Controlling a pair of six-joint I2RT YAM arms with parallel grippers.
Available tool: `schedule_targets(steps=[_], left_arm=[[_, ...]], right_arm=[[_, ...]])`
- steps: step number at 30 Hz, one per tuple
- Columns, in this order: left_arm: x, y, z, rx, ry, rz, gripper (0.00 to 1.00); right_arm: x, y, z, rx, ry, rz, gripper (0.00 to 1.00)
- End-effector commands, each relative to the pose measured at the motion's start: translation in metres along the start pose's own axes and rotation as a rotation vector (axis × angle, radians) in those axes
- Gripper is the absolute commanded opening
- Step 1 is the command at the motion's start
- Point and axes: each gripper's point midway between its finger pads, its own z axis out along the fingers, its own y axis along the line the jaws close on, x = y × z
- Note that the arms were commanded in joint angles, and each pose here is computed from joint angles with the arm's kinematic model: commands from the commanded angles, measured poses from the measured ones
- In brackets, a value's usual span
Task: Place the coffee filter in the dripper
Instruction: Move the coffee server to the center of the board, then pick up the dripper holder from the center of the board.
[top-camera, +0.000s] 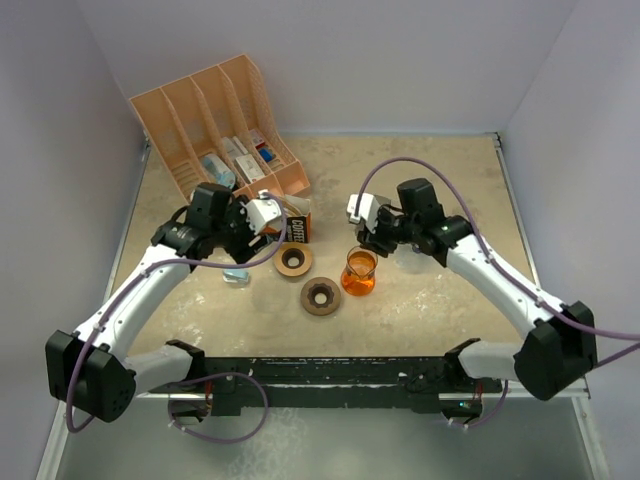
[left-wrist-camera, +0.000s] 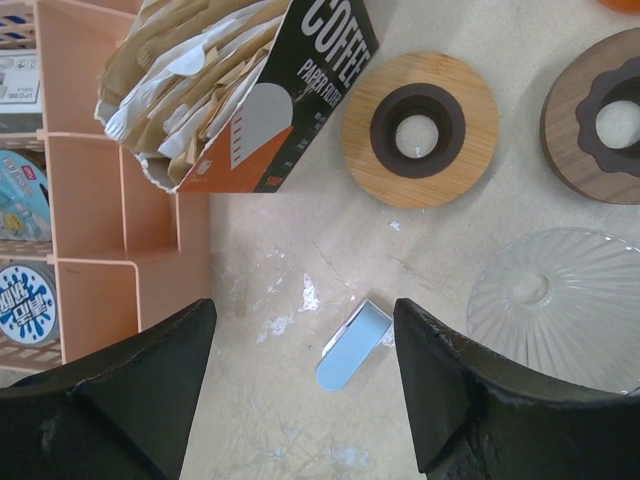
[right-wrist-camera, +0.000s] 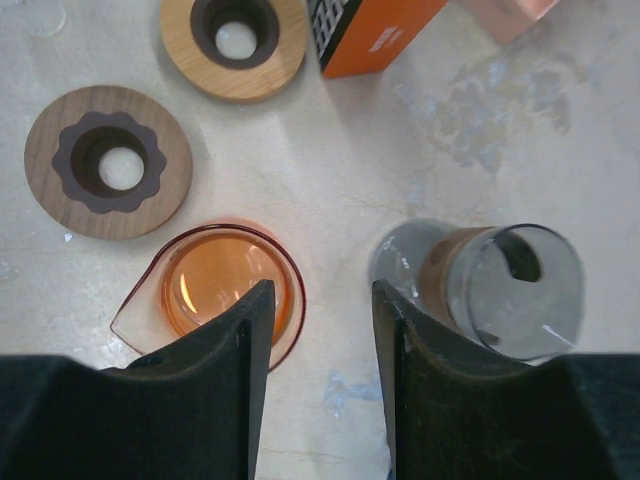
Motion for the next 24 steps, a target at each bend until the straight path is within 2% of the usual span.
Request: schedule_targets(steps=[1, 7, 14, 20, 24], left_arm=[[-0.030, 0.001, 0.000, -0.002, -0.067, 0.021, 0.70], [-0.053, -0.020, 0.009, 0.054, -0.074, 0.075, 0.75], [-0.080, -0.068, 0.025, 0.169, -0.081, 0.141, 0.77], [-0.076, -0.111, 0.044, 0.257, -0.035, 0.192, 0.81], [-0.067, -0.137, 0.058, 0.286, 0.017, 0.257, 0.83]], right_arm=[[-0.035, -0.027, -0.033, 0.154, -0.111, -0.008, 0.47], [-0.032, -0.061, -0.082, 0.329, -0.187, 0.051, 0.48], [-0.017, -0.093, -0.124, 0.515, -0.263, 0.119, 0.49], [0.013, -0.119, -0.145, 0.679, -0.279, 0.178, 0.51], [0.028, -0.126, -0.140, 0.688, -0.269, 0.216, 0.53]])
